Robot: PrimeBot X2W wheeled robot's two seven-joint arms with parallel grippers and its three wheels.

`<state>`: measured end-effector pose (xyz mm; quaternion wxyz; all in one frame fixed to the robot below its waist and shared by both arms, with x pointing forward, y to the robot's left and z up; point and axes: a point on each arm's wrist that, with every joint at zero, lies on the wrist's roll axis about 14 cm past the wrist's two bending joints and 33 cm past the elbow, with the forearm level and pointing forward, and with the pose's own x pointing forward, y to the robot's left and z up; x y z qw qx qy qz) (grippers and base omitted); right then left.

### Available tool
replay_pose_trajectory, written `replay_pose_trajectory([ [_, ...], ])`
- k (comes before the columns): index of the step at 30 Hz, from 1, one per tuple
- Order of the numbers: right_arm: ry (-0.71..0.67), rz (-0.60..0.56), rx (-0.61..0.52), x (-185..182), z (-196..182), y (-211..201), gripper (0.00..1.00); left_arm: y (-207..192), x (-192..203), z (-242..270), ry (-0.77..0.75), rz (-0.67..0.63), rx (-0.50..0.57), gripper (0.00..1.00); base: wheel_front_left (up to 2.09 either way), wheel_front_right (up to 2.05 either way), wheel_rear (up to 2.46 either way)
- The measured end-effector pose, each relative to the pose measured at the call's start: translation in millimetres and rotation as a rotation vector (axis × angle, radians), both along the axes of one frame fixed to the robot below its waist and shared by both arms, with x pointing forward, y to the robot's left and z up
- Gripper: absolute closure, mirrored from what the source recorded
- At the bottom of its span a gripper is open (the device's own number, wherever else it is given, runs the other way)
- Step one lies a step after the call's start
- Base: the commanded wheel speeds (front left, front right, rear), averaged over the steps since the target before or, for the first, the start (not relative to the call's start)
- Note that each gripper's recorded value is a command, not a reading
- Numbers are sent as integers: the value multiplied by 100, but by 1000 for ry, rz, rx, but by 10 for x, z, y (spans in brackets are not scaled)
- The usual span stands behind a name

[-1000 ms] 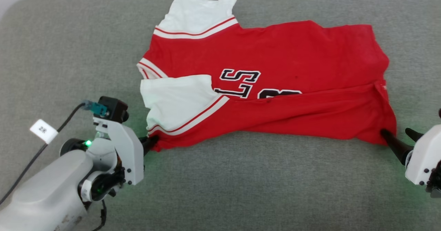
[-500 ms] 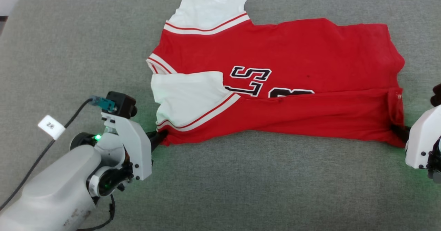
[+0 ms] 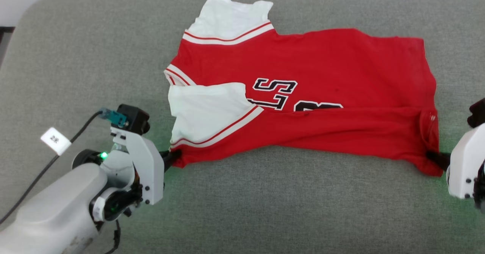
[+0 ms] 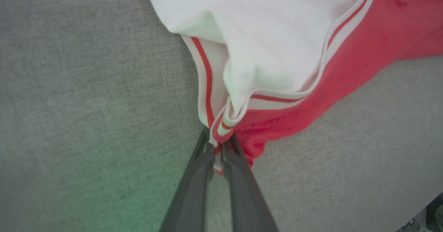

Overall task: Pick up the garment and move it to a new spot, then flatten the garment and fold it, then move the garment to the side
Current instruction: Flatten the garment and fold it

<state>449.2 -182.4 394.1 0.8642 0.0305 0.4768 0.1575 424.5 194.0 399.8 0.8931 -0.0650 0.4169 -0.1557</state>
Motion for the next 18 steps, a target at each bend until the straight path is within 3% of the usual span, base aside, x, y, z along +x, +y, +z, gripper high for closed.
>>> replay_pose_trajectory([
  [18,62,85,-58,-473,169,-145,100,2,-586,289,62,-1,42,100,0,0,0],
])
